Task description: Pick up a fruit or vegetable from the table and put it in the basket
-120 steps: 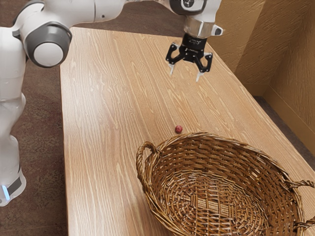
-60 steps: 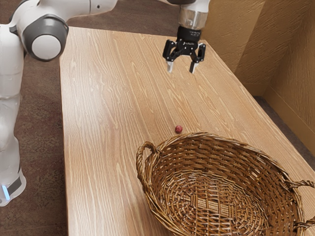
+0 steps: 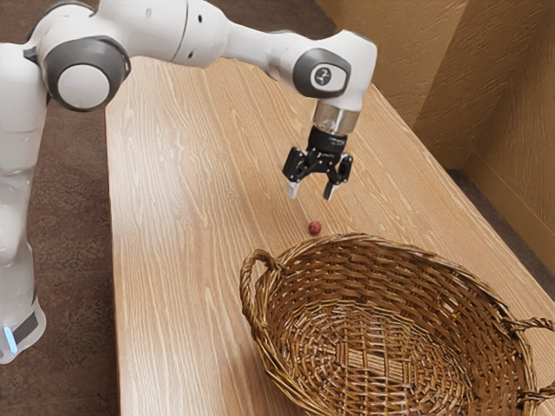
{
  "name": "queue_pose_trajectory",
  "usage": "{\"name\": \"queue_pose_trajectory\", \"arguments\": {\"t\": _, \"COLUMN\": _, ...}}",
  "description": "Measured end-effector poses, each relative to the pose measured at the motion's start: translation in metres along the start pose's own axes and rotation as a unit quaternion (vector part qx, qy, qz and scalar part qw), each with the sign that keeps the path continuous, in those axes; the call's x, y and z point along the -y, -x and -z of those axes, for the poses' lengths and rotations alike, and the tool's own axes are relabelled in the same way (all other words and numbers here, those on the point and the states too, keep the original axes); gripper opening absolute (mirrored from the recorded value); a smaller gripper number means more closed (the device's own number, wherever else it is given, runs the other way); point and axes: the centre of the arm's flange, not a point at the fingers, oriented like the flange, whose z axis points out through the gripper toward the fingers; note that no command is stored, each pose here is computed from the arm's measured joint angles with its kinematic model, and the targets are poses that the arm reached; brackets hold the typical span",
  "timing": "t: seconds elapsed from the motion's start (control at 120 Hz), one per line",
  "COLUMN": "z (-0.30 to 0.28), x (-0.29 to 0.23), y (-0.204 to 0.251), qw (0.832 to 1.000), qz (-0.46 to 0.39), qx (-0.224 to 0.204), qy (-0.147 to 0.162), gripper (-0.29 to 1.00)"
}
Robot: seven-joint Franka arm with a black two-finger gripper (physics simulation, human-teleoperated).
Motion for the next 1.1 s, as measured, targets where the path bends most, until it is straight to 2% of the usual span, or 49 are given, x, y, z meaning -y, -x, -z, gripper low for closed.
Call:
{"name": "queue_pose_trajectory", "arguments": {"t": 0.267, "z": -0.013, "x": 0.026, "y": -0.029, "qw": 1.0, "qz": 0.02, "qx": 0.017, "qy": 0.009, "gripper": 0.7}}
{"name": "queue_pose_trajectory", "arguments": {"t": 0.417, "z": -0.038, "x": 0.004, "y": -0.026, "qw": 1.0, "qz": 0.017, "qx": 0.011, "qy": 0.016, "gripper": 0.7}}
{"name": "queue_pose_trajectory", "arguments": {"t": 0.5, "z": -0.043, "x": -0.005, "y": -0.025, "qw": 0.999, "qz": 0.016, "qx": 0.01, "qy": 0.03, "gripper": 0.7}}
{"name": "queue_pose_trajectory", "arguments": {"t": 0.6, "z": -0.032, "x": -0.02, "y": -0.049, "qw": 0.998, "qz": 0.03, "qx": 0.01, "qy": 0.057, "gripper": 0.7}}
{"name": "queue_pose_trajectory", "arguments": {"t": 0.742, "z": -0.029, "x": -0.039, "y": -0.058, "qw": 0.997, "qz": 0.029, "qx": 0.008, "qy": 0.075, "gripper": 0.7}}
{"name": "queue_pose_trajectory", "arguments": {"t": 1.1, "z": -0.063, "x": -0.06, "y": -0.043, "qw": 0.998, "qz": 0.003, "qx": 0.01, "qy": 0.067, "gripper": 0.7}}
